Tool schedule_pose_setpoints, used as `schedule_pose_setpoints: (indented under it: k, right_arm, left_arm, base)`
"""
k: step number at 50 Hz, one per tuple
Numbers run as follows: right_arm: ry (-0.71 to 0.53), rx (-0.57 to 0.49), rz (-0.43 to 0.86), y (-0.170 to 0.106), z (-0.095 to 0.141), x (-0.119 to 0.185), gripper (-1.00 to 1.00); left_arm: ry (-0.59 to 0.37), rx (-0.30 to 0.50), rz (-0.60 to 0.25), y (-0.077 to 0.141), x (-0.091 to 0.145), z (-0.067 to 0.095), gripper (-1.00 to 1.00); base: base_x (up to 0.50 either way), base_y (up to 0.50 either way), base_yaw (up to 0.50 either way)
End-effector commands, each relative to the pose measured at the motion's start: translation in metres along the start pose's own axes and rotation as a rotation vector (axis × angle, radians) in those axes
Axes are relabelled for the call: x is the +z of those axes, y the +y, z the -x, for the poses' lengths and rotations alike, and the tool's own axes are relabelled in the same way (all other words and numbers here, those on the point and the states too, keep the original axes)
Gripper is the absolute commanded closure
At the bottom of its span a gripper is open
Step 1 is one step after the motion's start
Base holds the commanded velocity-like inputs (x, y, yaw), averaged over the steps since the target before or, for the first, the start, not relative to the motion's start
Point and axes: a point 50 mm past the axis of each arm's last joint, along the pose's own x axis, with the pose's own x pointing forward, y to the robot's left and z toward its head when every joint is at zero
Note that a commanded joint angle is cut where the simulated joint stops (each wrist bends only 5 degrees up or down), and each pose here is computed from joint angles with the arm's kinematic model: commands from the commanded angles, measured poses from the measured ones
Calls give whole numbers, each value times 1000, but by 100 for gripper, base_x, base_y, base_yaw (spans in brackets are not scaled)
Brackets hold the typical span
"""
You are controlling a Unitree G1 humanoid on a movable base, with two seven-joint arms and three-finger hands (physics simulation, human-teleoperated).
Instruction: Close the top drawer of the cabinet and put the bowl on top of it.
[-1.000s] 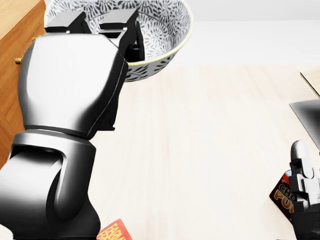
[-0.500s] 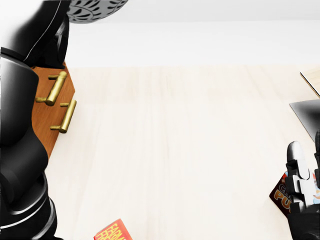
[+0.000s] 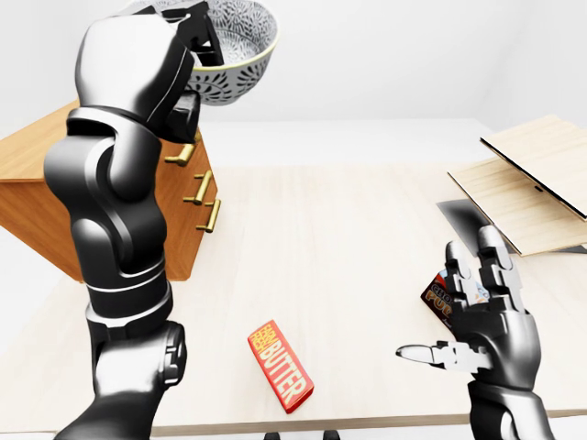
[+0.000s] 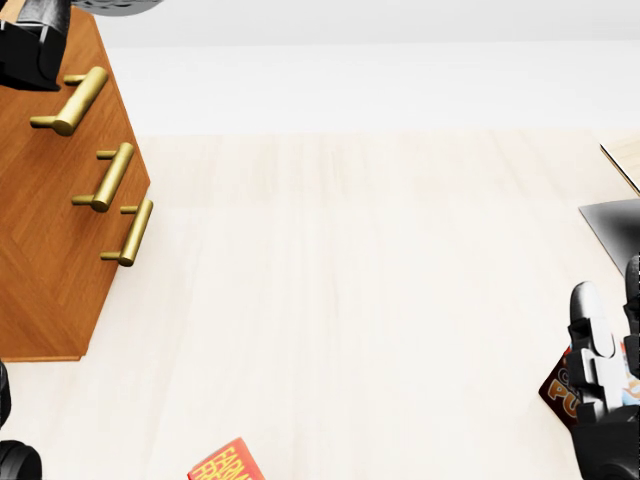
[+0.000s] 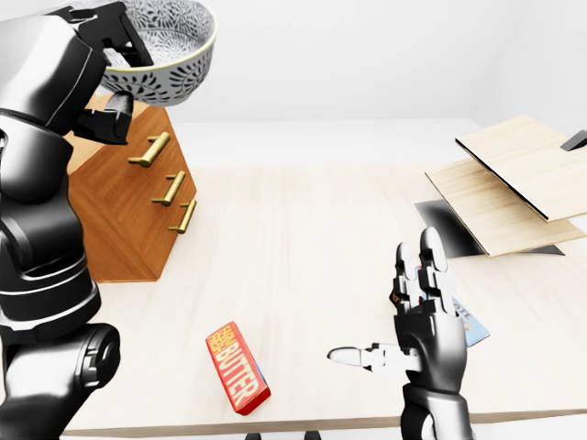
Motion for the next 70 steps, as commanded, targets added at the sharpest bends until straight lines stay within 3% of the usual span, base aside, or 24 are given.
schedule_pose_setpoints:
  k: [1,24,44,70]
  right_arm:
    - [4,2,3,2,-1,-1,-100]
    - [6,3,7,2,-1,-2,-100]
    - [10,6,11,3,-2,-6,-100]
    - [9,6,13,4,-4,-7,-100]
  left_arm:
    - [28,92,79,8,-32,-2,100]
    - [151,167,144,-2,-78,-1,100]
    - [415,237,254,-24,-142,-8,100]
    - [680,248,282,-47,-180,-14,100]
  base:
    - [0,0,0]
    - [0,0,0]
    - [0,0,0]
    - [0,0,0]
